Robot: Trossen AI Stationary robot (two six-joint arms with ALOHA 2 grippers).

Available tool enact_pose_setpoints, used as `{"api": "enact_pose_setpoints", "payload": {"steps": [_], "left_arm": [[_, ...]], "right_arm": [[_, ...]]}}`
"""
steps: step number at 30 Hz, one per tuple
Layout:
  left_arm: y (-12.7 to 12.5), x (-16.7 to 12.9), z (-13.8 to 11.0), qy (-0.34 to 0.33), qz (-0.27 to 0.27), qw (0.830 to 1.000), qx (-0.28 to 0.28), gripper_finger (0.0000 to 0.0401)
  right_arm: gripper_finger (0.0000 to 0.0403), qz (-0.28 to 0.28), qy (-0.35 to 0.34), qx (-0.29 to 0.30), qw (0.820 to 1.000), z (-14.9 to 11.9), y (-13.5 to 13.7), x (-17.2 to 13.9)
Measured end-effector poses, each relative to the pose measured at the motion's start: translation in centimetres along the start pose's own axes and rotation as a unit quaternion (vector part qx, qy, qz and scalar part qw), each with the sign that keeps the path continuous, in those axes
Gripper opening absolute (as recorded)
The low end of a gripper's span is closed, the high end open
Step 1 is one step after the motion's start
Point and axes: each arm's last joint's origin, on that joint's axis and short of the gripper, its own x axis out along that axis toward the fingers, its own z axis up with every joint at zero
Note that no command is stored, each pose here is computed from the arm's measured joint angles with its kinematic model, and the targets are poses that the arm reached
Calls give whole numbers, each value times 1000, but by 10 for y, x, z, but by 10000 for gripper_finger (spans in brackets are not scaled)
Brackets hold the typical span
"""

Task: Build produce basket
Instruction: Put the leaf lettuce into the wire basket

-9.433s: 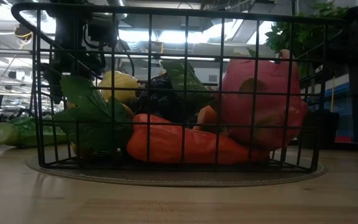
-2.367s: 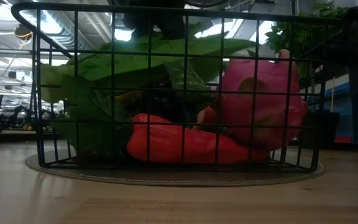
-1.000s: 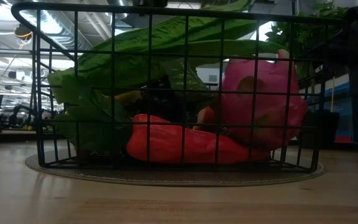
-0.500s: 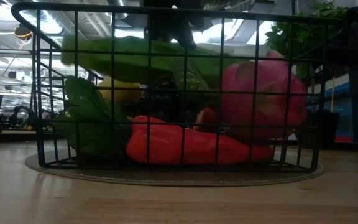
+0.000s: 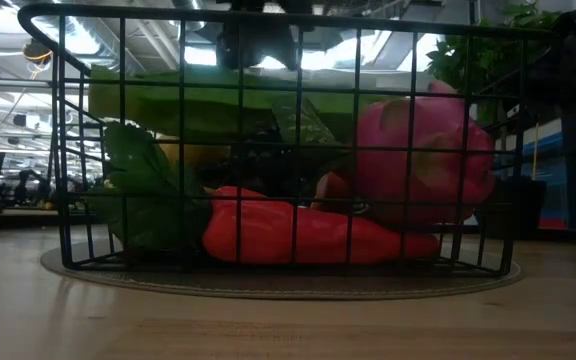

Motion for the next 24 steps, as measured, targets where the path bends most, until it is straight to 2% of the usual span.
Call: {"api": "enact_pose_setpoints", "payload": {"steps": [4,8,12,15,19,24], "left_arm": [[-2,1,-8,22,15,1000,-4,163],[-6,-1,-8,-2,21,1000,3,163],[-8,-22,-1,-38,21,999,25,163],[-2,-31,2,-61,68,995,45,163],[8,-36,-2,-57,151,985,66,163],[16,-16,-14,-18,226,971,71,163]], "right_arm": [[5,0,0,0,1000,0,0,0],[5,0,0,0,1000,0,0,0],[5,0,0,0,1000,0,0,0],[5,0,0,0,1000,0,0,0],[5,0,0,0,1000,0,0,0],[5,0,0,0,1000,0,0,0]]}}
